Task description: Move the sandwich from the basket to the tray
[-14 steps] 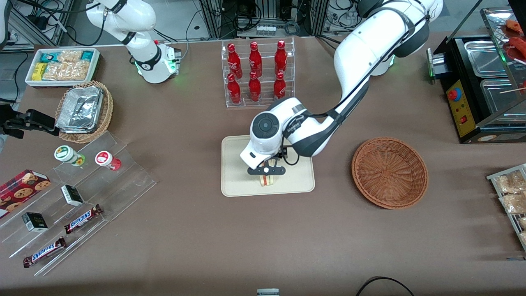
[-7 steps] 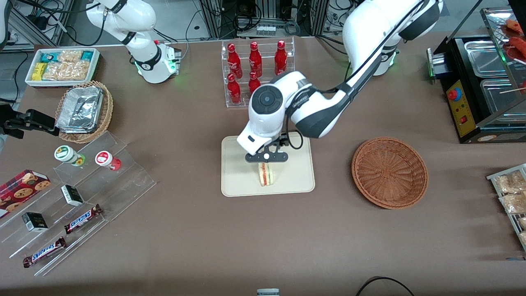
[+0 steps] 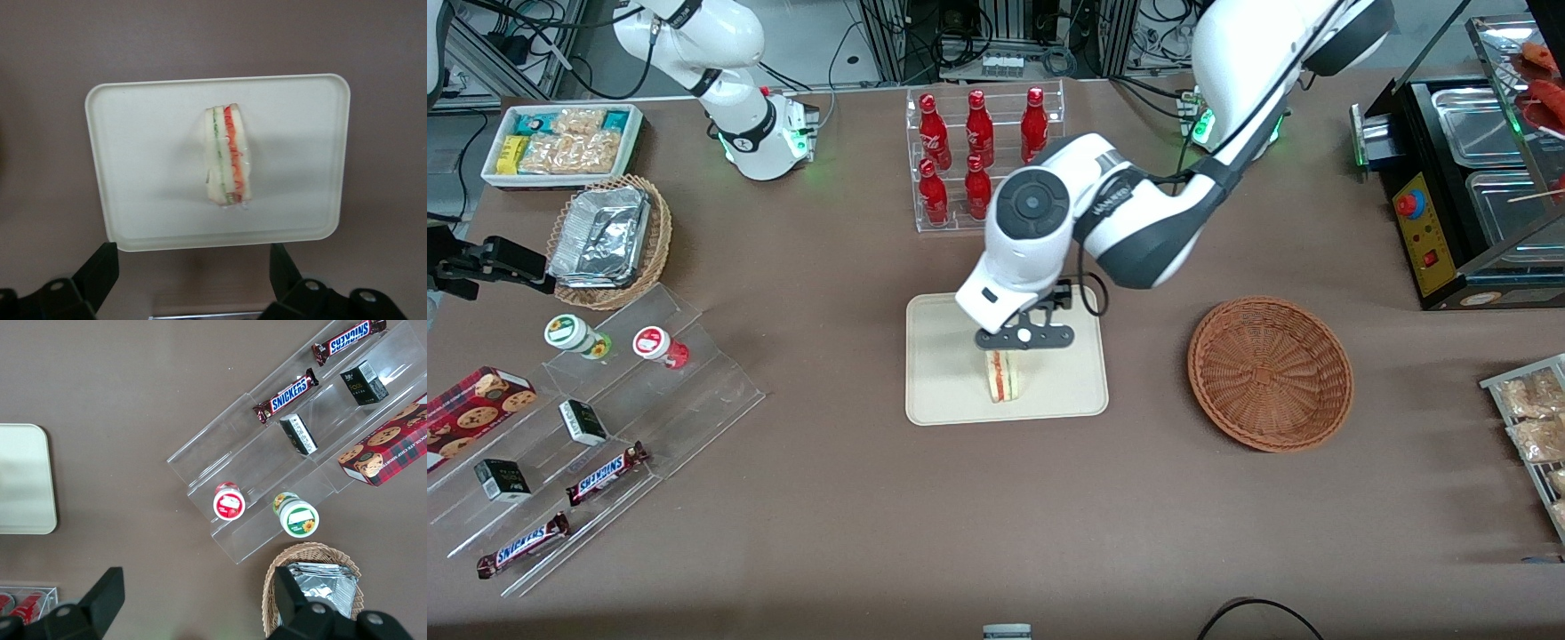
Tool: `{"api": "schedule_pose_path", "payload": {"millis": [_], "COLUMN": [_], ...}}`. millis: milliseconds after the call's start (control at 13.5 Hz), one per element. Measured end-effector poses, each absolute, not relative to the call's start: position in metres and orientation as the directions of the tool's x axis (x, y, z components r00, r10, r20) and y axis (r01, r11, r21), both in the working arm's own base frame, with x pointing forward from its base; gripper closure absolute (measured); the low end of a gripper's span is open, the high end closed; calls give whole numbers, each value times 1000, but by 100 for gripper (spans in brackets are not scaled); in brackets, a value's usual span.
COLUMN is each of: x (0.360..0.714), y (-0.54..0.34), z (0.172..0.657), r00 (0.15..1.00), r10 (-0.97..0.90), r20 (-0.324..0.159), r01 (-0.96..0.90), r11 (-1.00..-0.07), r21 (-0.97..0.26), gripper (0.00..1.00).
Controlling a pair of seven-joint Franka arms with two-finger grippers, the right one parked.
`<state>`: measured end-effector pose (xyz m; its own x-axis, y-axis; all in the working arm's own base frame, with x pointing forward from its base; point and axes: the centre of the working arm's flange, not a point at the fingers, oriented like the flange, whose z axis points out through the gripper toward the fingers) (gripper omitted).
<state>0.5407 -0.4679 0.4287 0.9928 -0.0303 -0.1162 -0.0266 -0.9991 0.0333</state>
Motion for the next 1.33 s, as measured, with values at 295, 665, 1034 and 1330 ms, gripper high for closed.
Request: {"api": "schedule_pose_path", "payload": {"millis": [295, 665, 1034, 1330], "x": [574, 595, 595, 597], "y": [-388, -295, -254, -231], "z": [445, 461, 475, 488], "r00": [988, 976, 976, 980], "r10": [-81, -163, -173, -145], "r20": [-132, -141, -135, -134], "r01": [-82, -164, -175, -148], "r11": [-997, -986, -985, -989], "r21": [-4, 4, -2, -17], "gripper": [0, 0, 0, 0]}}
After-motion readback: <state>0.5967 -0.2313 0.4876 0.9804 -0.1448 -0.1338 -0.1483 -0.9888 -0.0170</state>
